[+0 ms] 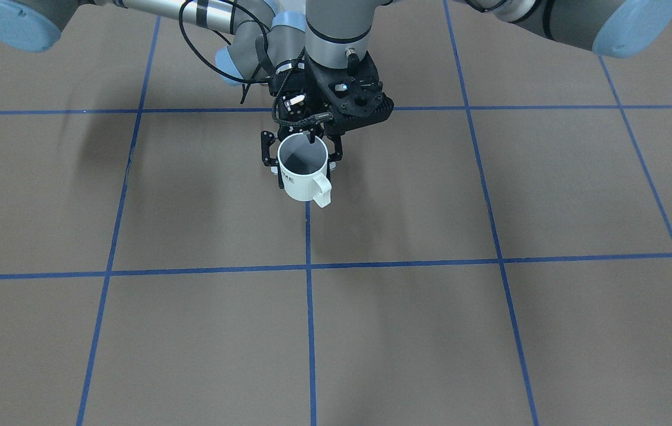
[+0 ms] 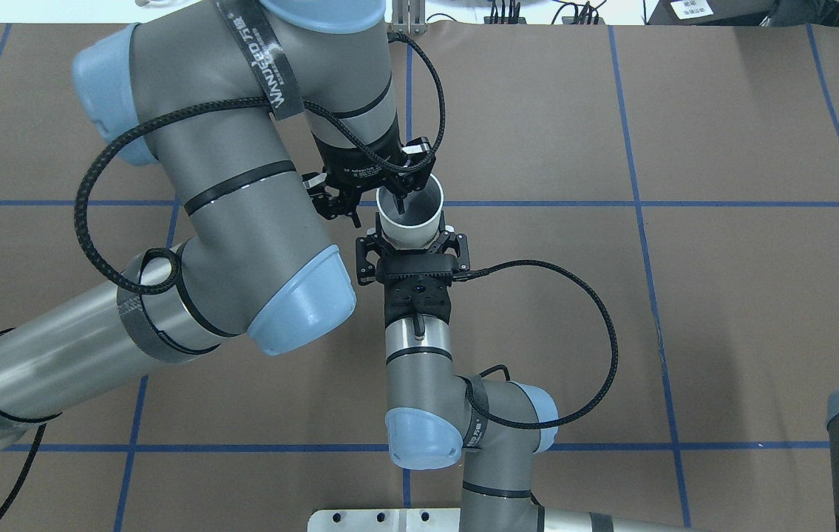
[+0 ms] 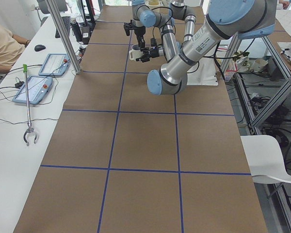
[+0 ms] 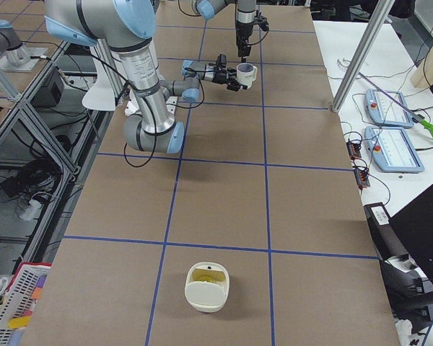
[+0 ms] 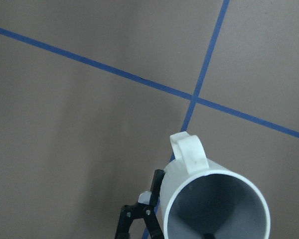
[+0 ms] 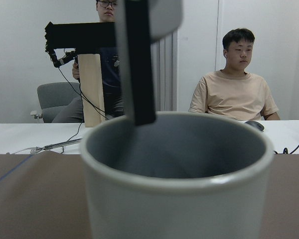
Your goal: Left arm hands cup to right arm to dump lemon
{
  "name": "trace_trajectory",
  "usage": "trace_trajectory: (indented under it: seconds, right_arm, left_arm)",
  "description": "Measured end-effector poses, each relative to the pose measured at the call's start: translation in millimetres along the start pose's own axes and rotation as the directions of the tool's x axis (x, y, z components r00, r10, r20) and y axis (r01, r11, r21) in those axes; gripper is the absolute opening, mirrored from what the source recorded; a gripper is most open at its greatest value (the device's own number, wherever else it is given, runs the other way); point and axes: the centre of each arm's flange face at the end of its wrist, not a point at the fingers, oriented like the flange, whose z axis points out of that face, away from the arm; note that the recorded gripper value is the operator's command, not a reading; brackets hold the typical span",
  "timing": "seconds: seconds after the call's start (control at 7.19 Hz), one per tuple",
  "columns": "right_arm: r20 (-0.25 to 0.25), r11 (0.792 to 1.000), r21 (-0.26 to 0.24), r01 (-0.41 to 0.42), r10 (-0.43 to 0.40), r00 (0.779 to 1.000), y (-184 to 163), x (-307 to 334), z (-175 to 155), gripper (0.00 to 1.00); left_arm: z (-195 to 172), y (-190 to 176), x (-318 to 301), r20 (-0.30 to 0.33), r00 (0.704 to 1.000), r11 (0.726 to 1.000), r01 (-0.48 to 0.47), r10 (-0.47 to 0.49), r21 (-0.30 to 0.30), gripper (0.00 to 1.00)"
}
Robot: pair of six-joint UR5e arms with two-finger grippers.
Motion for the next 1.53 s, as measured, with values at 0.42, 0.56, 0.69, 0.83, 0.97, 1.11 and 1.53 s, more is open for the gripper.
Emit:
trace_trajectory:
  seconds: [0.42,0.56,0.69,0.83,0.97,1.11,1.53]
  right_arm:
    - [-0.005,1.0,0.016,-0.016,0.016,1.0,0,0,-2,0.21]
    - [-0.006,1.0,0.023,-0.014,0.014,1.0,3,-1,-6,0.22]
    - [-0.004,1.0,0.025,-0.011,0.012,1.0,7,-1,-11,0.21]
    - [-0.001,1.0,0.025,-0.009,0.009,1.0,11,-1,-16,0.22]
    - [0.0,1.0,0.029,-0.009,0.009,1.0,13,-2,-20,0.21]
    - [0.002,0.999,0.031,-0.01,0.01,1.0,12,-3,-23,0.21]
    - [0.003,0.999,0.032,-0.012,0.012,1.0,12,-3,-24,0.21]
  left_arm:
    - [4,4,1,0.002,1.0,1.0,-0.004,0.004,-0.008,0.57]
    - [4,5,1,0.002,1.0,1.0,-0.005,0.005,-0.009,0.57]
    - [4,5,1,0.002,1.0,1.0,-0.006,0.006,-0.01,0.57]
    - [4,5,2,0.003,1.0,1.0,-0.007,0.007,-0.01,0.56]
    - [6,5,3,0.005,1.0,1.0,-0.006,0.006,-0.011,0.53]
    - [7,5,2,0.008,1.0,1.0,-0.005,0.005,-0.012,0.52]
    - [11,6,2,0.013,1.0,1.0,-0.006,0.006,-0.015,0.44]
